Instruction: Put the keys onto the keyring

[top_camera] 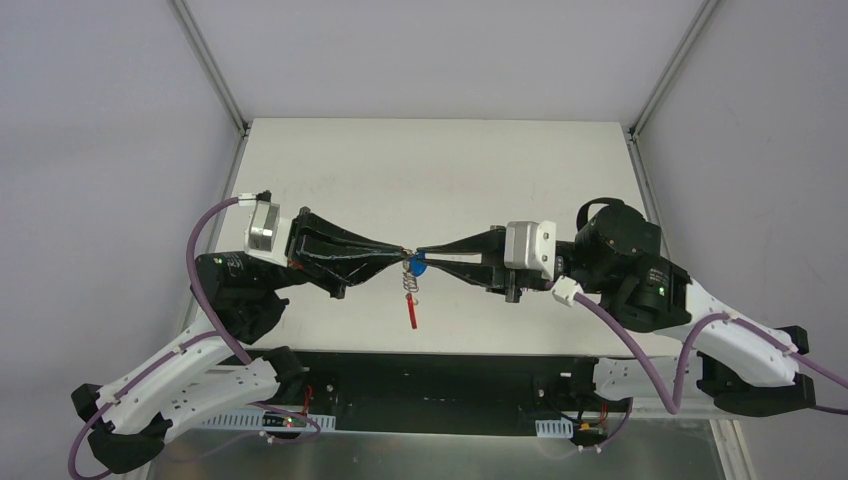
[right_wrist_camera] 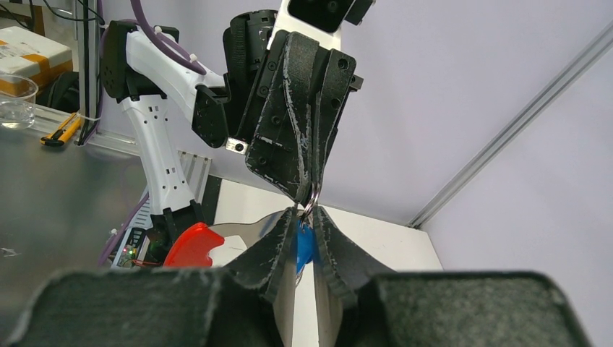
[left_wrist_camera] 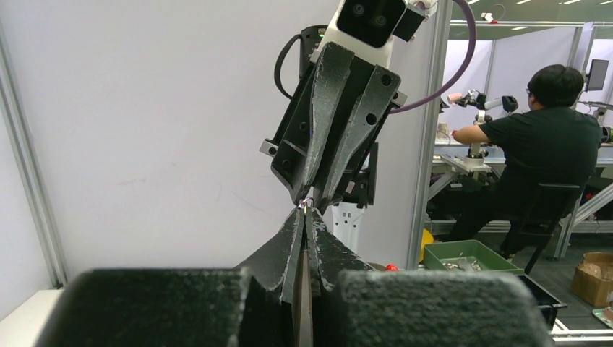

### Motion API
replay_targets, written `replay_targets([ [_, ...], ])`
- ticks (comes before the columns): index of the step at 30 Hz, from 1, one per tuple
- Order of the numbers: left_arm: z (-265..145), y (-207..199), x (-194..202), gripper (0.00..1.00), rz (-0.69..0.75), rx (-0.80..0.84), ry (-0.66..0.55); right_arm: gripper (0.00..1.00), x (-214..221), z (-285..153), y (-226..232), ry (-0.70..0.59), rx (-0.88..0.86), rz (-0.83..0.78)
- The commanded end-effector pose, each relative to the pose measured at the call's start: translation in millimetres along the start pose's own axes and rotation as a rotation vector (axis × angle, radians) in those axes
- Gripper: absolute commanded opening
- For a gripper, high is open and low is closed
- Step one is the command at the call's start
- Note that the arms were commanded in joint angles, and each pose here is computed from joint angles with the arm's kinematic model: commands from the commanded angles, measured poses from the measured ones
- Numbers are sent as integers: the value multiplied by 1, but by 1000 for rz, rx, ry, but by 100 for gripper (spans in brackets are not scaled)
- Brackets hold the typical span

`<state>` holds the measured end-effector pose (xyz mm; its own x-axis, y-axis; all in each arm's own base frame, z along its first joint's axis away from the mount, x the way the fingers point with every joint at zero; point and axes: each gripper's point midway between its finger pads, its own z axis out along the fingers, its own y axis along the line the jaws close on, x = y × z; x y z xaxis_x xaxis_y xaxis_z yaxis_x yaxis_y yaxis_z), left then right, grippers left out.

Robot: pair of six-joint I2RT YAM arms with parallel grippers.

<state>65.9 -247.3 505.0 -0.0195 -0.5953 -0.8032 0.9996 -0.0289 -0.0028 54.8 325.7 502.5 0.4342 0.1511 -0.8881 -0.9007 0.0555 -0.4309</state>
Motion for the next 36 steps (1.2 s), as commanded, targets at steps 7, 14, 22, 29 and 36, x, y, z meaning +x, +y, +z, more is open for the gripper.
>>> replay_targets([
  [7, 3, -16, -26, 0, 41, 49, -66, 5, -14, 2, -5, -41, 14, -15],
  [14, 3, -16, -27, 0, 45, 47, -66, 0, -10, -1, -4, -32, 19, -13],
  [22, 5, -16, -31, 0, 46, 49, -76, 0, -3, -9, -1, -22, 31, -5],
  [29, 6, -15, -32, 0, 41, 45, -83, 0, 7, -5, 4, -8, 15, 8],
  [36, 6, -14, -32, 0, 40, 39, -85, 0, 17, 2, 9, 15, -17, 8],
])
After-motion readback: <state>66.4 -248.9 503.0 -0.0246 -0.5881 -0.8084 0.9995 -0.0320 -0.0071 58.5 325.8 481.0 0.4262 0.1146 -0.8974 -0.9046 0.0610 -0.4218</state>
